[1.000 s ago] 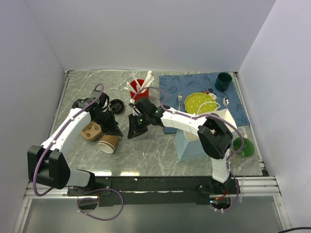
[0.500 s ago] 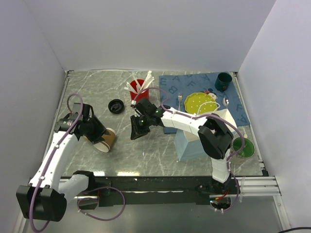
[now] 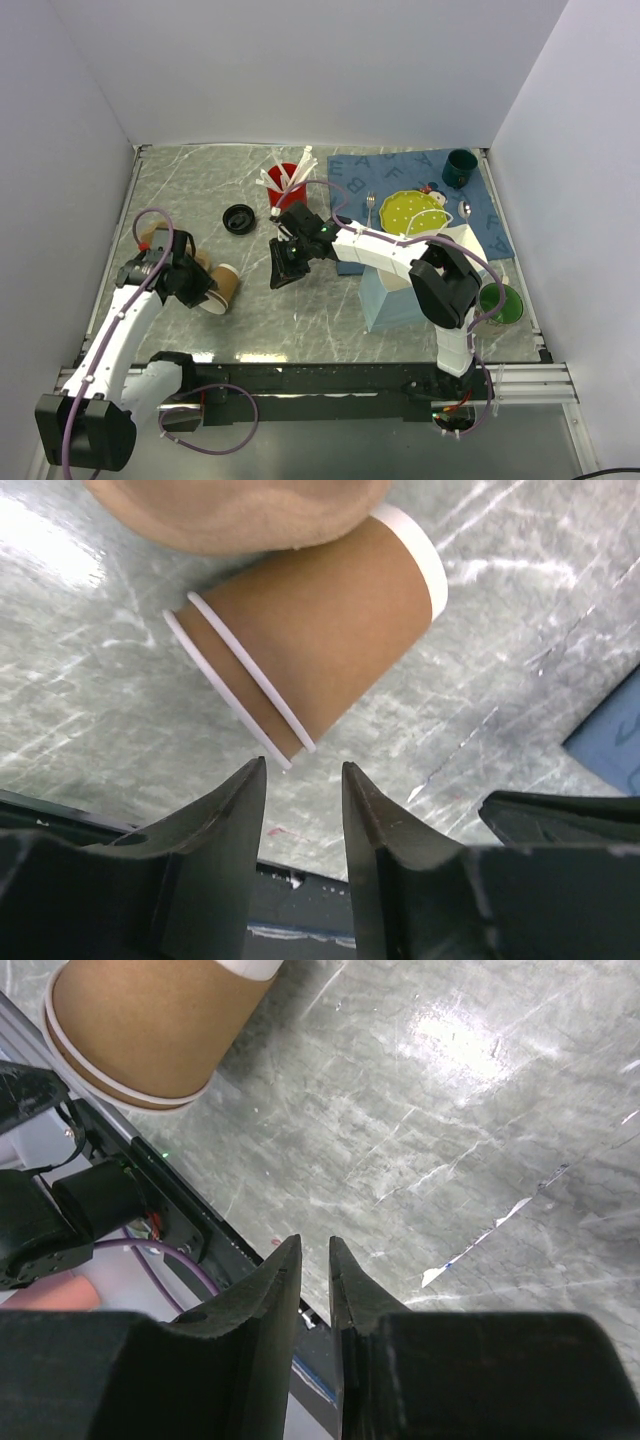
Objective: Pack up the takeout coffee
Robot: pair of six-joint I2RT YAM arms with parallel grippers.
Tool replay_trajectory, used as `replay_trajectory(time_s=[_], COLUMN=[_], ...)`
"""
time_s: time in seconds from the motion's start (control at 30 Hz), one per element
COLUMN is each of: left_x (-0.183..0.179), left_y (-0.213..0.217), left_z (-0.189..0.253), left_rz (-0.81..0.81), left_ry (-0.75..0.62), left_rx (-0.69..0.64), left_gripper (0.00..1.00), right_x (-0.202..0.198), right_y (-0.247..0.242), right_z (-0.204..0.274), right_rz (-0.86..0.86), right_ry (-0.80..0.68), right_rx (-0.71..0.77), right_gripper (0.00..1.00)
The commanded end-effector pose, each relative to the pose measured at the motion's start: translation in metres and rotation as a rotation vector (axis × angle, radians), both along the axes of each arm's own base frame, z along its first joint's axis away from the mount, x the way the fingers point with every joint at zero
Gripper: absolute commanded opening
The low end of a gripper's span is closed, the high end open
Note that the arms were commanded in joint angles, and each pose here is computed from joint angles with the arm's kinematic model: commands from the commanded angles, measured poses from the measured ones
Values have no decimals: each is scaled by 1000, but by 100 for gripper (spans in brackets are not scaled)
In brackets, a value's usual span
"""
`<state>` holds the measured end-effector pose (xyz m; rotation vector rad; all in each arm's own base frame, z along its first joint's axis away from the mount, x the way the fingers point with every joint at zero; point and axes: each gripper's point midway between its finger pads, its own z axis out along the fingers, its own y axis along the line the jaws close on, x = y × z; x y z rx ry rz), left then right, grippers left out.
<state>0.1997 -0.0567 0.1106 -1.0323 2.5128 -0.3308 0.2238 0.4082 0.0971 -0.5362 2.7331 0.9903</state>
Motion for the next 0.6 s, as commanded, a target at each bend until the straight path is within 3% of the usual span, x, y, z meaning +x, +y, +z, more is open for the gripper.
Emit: replay_trajectory(time_s=[0.0,0.1,0.57], left_x=[3,8,11], left_y=[6,2,10], left_z=[-6,-2,-12], left_rz=[68,81,172], left_ry=[-27,-82,-59], left_rx=[9,-23,-5], left_gripper=[41,37,27], right_x=[2,1,0], right_y=[0,-1,-8], right_z=[21,20,19], right_rz=[8,12,19], right_ry=[-31,-29,-28], right_rx=[37,34,25], right_gripper=[25,25,25])
